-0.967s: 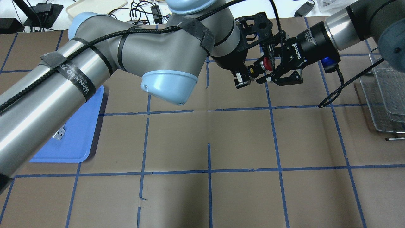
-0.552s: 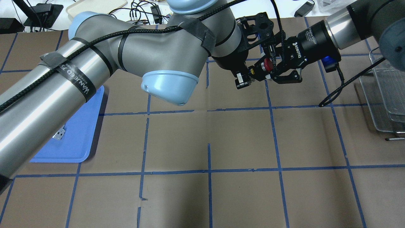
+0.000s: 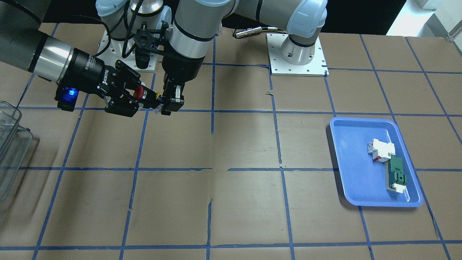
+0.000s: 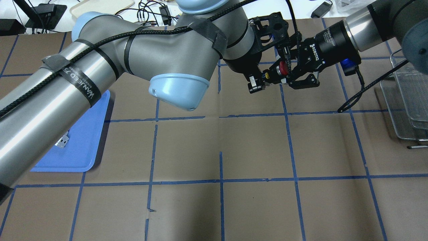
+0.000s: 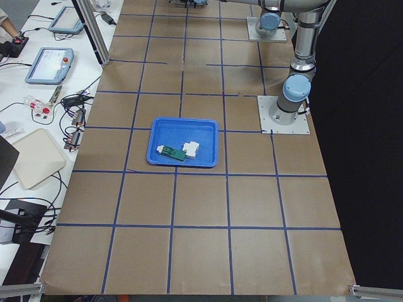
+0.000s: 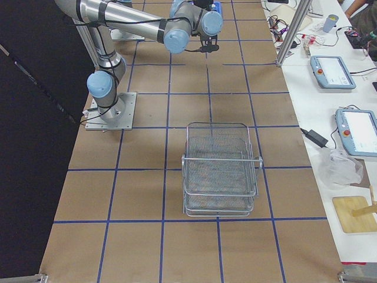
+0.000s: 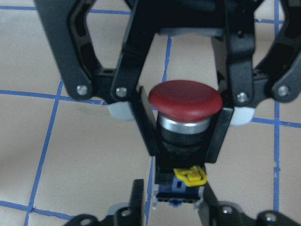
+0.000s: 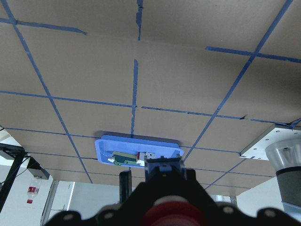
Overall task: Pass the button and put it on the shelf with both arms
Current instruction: 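Close the right gripper on the button head and open the left gripper, then carry the button to the mesh basket with the right gripper while the left arm withdraws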
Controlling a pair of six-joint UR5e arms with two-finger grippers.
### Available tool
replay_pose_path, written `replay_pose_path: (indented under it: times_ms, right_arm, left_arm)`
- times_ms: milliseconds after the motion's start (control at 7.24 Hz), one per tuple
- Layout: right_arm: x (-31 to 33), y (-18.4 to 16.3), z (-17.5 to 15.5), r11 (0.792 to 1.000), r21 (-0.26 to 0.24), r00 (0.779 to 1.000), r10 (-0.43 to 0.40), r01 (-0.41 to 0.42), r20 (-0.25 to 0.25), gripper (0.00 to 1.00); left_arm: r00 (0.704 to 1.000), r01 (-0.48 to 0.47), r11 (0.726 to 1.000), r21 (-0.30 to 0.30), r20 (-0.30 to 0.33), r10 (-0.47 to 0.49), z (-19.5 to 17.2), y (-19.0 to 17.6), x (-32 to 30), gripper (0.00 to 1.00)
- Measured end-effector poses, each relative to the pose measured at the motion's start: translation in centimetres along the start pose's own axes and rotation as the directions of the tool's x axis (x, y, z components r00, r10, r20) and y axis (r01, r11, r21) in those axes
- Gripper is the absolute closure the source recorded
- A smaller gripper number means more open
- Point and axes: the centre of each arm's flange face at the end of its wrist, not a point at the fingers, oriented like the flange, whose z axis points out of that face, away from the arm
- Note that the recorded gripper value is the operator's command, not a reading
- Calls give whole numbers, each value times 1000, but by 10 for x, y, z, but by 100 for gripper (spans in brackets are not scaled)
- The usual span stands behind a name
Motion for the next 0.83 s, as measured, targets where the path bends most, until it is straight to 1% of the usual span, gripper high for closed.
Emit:
replay_pose_path:
  times_ms: [276,414,552,691,829]
  right_arm:
    - [-1,-1,-4,1000,12,1000,-8,8,3,92]
    - [-1,-2,-7,998,43,999,-35,35,-6,92]
    - [-1,-4,-15,989,107,995,-95,98,-33,91]
    - [-3,-5,-26,970,168,984,-165,174,-63,91]
    - [-4,-7,-40,941,220,966,-241,256,-93,91]
  left_arm:
    - [1000,20,1000,-16,-4,-20,-4,8,-5,0]
    - [998,62,997,-46,-26,-63,-10,24,-14,0]
    - [988,137,987,-89,-55,-142,-22,47,-26,0]
    - [967,236,962,-135,-69,-247,-34,67,-31,0]
    - [931,344,919,-190,-56,-360,-47,85,-33,0]
